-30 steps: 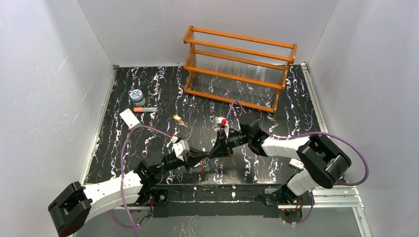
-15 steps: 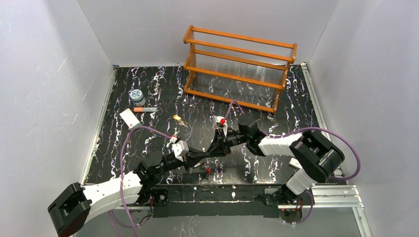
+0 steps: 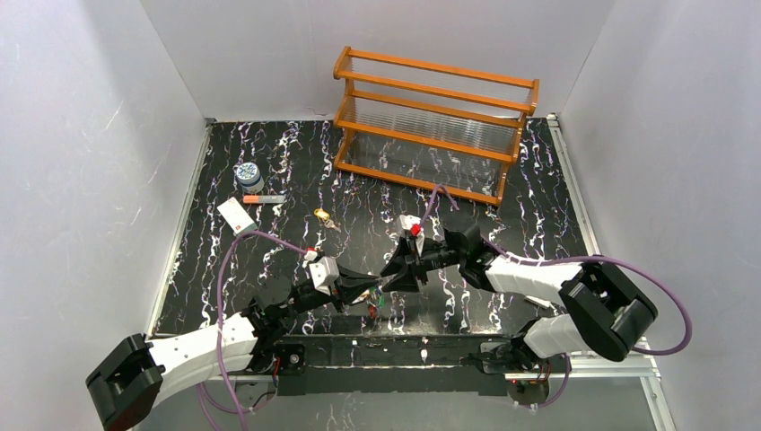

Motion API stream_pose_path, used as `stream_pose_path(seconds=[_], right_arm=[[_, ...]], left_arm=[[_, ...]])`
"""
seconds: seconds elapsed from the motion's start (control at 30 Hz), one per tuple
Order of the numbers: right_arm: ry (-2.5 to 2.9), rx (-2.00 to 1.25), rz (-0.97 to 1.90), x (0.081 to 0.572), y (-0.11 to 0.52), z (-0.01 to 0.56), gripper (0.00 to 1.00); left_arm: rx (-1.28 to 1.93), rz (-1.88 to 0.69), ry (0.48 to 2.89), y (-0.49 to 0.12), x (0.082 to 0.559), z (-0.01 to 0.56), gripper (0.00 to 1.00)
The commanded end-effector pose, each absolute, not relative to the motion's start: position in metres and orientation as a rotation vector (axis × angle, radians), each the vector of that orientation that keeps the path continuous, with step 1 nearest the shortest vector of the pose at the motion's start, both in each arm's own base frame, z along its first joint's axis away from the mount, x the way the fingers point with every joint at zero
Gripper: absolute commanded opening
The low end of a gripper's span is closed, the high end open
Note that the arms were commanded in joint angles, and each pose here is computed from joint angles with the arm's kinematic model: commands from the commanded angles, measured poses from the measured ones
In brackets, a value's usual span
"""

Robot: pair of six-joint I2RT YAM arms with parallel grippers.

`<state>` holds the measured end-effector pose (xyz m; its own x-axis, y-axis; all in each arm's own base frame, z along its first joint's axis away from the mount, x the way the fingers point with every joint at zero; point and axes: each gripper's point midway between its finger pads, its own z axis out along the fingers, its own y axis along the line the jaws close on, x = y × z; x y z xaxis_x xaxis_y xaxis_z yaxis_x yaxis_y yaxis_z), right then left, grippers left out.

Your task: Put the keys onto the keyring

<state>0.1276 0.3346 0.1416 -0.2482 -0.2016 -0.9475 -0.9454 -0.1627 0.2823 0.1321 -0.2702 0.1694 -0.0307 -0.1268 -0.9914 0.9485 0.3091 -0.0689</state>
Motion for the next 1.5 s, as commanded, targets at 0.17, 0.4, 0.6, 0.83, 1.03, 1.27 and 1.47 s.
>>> stream_pose_path(seconds=[0.17,0.4,0.6,0.83,1.03,1.27,1.47], right_arm=[[1.302,-1.416,1.483,0.115,0.332,0.163,0.55],[1.304,-1.363,1.542,0.120,0.341,0.175,0.47],[1.299,-1.344,1.555,0.123,0.346,0.181,0.33],[1.284,-1.351,1.564,0.122,0.346,0.185,0.25],[1.277,-1.349,1.547,0.121,0.343,0.184,0.16],[1.356,-1.307,1.483,0.131,0.343,0.172,0.01],[1.489,-1.270,1.413,0.141,0.338,0.150,0.01]], left_arm=[[0.840,-1.072,1.228,-0.270,0.131,0.185,0.00],[0.843,-1.077,1.237,-0.270,0.130,0.182,0.00],[0.843,-1.075,1.241,-0.271,0.131,0.181,0.00],[0.845,-1.070,1.254,-0.271,0.132,0.178,0.00],[0.836,-1.065,1.259,-0.271,0.134,0.179,0.00],[0.790,-1.043,1.298,-0.269,0.142,0.175,0.21],[0.612,-0.897,1.419,-0.251,0.175,0.165,0.74]])
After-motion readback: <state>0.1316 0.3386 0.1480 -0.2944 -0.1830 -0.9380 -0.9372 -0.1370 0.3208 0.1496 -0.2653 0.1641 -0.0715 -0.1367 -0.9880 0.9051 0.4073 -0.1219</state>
